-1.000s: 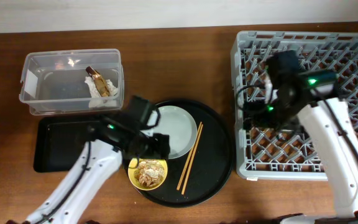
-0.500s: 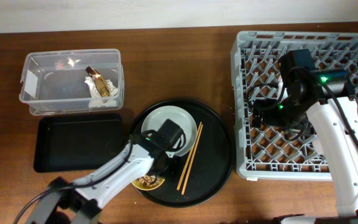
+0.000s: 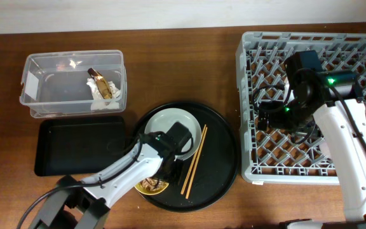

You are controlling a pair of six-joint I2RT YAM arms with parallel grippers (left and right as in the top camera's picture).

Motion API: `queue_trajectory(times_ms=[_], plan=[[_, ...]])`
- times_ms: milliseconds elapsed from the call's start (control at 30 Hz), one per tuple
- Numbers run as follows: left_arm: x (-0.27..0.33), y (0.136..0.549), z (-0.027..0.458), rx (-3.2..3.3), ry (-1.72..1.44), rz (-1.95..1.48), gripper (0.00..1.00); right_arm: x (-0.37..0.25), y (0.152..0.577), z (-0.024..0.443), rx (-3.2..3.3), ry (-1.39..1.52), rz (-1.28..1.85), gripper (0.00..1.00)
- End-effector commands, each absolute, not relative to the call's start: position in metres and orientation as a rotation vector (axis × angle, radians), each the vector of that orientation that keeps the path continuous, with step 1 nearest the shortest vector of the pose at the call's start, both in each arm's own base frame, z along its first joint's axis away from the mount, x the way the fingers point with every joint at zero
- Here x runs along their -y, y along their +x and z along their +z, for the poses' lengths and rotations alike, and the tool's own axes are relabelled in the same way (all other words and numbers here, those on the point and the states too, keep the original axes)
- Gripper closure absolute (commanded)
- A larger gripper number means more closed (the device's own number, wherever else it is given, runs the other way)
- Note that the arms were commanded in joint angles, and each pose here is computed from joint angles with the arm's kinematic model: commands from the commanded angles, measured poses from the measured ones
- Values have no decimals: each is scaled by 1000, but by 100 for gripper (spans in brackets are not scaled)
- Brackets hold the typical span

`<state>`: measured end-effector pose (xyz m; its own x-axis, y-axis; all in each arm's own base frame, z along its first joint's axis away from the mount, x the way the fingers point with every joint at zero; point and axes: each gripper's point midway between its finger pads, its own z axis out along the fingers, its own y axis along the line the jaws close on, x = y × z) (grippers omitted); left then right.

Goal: Sort waste into correct bins and load items into the dishwasher rack
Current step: 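Grasp the yellow bowl rim with the left gripper, then carry the yellow bowl left over the black tray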

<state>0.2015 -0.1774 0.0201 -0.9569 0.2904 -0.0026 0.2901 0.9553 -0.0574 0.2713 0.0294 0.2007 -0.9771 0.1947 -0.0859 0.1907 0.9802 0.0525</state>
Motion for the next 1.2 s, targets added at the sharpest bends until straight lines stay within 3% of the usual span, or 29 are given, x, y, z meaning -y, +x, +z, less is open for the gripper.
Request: queue_trajectory(times_ms=[0,67,367,467,600,633,767,967,1167], plan=[[184,216,31,3147,-470,81,67,-27,270,199,-3043,303,45,2],[186,214,31,3138,-469,104,73,-27,270,199,-3044,303,45,2],[192,192,18,3082,-547,57,76,-27,269,199,-3046,303,45,2],[200,189,18,3085,-598,62,81,-27,268,199,-3049,303,44,2],[197,190,18,3093,-605,29,99,-27,268,199,-3052,304,43,2],[195,192,18,3104,-593,5,99,-26,267,199,-3055,304,42,2],[190,204,33,3159,-585,-73,100,-26,266,198,-3059,298,40,2],[180,243,107,3297,-543,-96,100,-26,266,198,-3061,275,40,2],[121,292,125,3291,-270,273,100,-26,265,198,-3066,270,38,2]])
